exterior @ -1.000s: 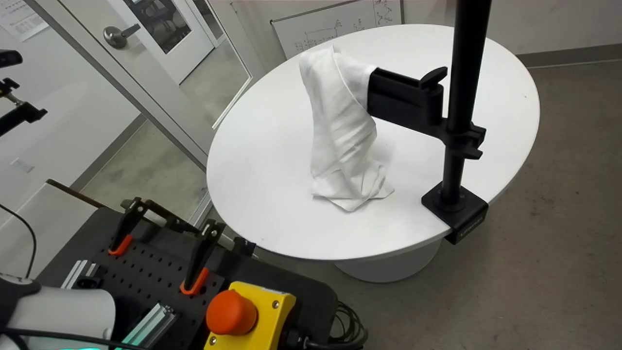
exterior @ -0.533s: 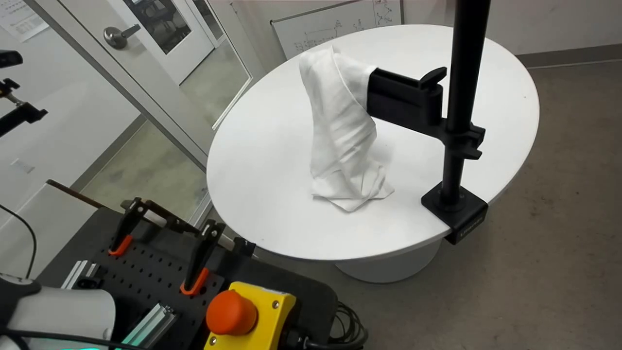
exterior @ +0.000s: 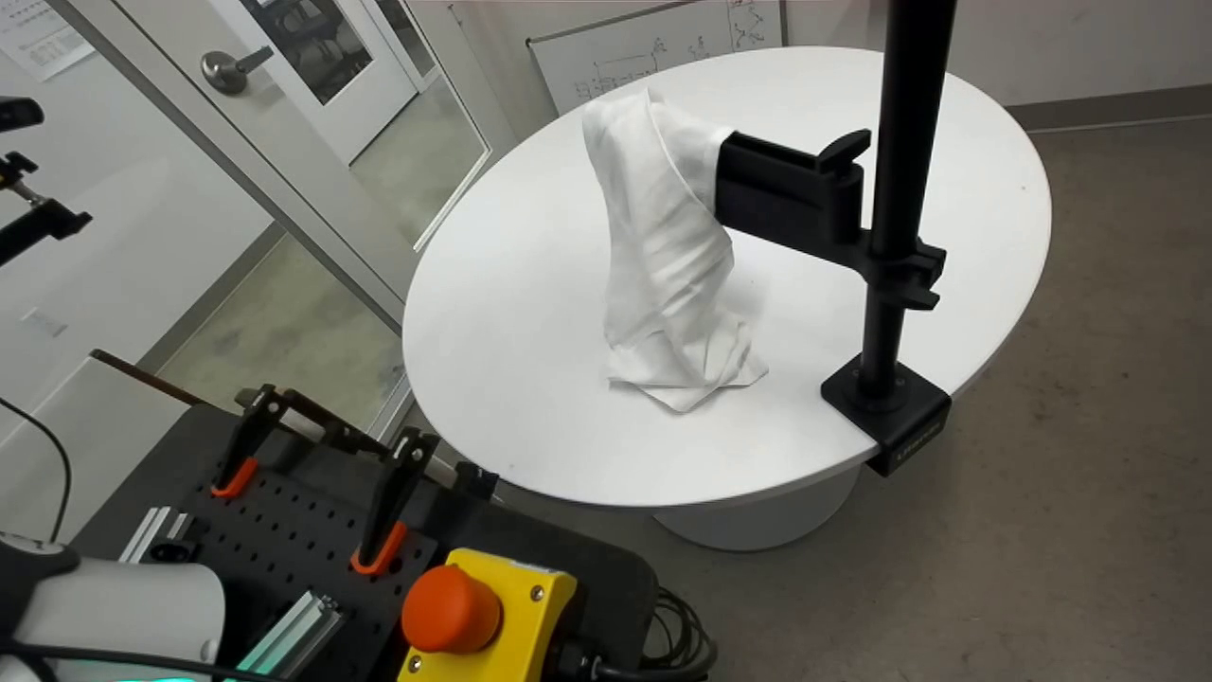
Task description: Take the tea towel off the stand and put it on the table
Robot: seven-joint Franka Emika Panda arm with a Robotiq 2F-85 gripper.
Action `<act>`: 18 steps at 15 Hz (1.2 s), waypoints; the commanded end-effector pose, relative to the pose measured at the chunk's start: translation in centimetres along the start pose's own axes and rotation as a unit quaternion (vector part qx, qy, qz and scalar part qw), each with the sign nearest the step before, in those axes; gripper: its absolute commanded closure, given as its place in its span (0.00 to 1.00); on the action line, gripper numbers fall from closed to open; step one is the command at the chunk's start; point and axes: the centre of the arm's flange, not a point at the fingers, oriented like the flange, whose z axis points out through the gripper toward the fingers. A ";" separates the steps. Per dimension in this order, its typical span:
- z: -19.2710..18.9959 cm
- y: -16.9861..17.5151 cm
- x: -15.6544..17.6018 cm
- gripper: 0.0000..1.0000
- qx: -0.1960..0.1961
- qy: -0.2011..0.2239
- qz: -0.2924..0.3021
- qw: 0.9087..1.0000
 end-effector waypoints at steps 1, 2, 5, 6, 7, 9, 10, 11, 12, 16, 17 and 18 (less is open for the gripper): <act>2.3 0.3 5.5 0.00 -0.017 0.004 0.007 1.000; 3.0 0.2 6.5 0.00 -0.016 0.005 0.008 1.000; 5.4 -0.9 9.4 0.00 -0.013 -0.002 0.020 1.000; 6.1 -1.1 10.2 0.00 -0.014 -0.004 0.025 1.000; 6.8 -1.6 11.0 0.00 -0.016 -0.005 0.029 0.999; 8.1 -2.3 12.5 0.00 -0.018 -0.009 0.031 0.999; 8.8 -2.7 13.3 0.00 -0.015 -0.011 0.031 0.999; 9.5 -3.2 13.9 0.00 -0.013 -0.017 0.029 0.999; 10.1 -3.6 14.4 0.00 -0.011 -0.022 0.026 0.999; 12.3 -5.7 16.2 0.00 -0.011 -0.040 0.013 0.999; 11.9 -5.0 14.0 0.00 -0.013 -0.040 0.009 0.999; 12.4 -5.4 14.5 0.00 -0.014 -0.043 0.006 0.999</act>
